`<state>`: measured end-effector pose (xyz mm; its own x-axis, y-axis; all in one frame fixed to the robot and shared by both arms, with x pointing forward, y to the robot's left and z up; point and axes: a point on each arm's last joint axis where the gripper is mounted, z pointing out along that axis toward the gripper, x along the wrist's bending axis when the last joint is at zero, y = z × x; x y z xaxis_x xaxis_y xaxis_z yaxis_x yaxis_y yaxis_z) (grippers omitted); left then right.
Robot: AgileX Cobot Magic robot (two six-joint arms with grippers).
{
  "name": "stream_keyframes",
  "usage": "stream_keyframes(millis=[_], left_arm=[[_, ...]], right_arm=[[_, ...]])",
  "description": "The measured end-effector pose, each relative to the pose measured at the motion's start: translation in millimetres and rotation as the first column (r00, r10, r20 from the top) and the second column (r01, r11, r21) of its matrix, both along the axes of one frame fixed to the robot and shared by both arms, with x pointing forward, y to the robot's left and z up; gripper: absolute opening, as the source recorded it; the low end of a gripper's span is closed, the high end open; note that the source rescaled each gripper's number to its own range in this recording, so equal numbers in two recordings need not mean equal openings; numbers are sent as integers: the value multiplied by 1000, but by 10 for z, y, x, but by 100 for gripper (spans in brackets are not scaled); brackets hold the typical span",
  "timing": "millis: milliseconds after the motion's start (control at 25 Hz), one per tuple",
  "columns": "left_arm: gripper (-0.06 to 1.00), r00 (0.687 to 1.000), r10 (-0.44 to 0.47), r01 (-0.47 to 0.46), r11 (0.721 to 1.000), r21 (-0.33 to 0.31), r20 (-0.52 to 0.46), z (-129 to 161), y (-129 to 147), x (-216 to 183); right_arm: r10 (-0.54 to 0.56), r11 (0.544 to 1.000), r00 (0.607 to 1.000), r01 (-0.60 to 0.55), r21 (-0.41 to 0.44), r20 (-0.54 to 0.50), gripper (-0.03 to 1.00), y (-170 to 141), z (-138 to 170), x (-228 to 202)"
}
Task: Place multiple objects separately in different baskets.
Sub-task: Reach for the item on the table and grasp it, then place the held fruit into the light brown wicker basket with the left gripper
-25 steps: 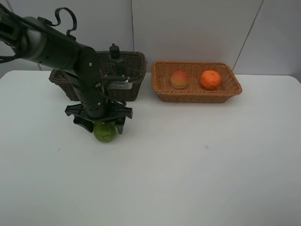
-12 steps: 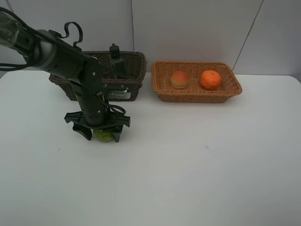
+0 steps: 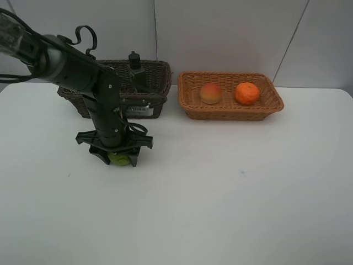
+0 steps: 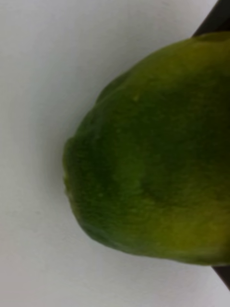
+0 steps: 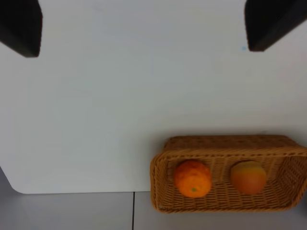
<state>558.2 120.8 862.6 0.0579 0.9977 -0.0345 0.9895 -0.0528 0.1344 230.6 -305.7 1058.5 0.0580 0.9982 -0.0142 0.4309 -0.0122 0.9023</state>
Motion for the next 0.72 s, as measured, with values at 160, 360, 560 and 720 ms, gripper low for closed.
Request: stream_keyframes(millis=[160, 360, 560, 720], left_arm=[[76, 1000, 6, -6, 1000, -2, 2, 0, 15, 12], [76, 1000, 8, -8, 1000, -3, 4, 2, 18, 17], [76, 1000, 10, -10, 1000, -3, 4, 2, 18, 17], [76, 1000, 10, -10, 1000, -1, 1, 2, 20, 14]], right_arm=[[0, 1000, 1000, 0, 0, 0, 84, 0, 0, 0], [0, 1000, 1000, 0, 0, 0, 84, 0, 0, 0], [0, 1000, 1000, 0, 0, 0, 84, 0, 0, 0], [0, 1000, 1000, 0, 0, 0, 84, 0, 0, 0]])
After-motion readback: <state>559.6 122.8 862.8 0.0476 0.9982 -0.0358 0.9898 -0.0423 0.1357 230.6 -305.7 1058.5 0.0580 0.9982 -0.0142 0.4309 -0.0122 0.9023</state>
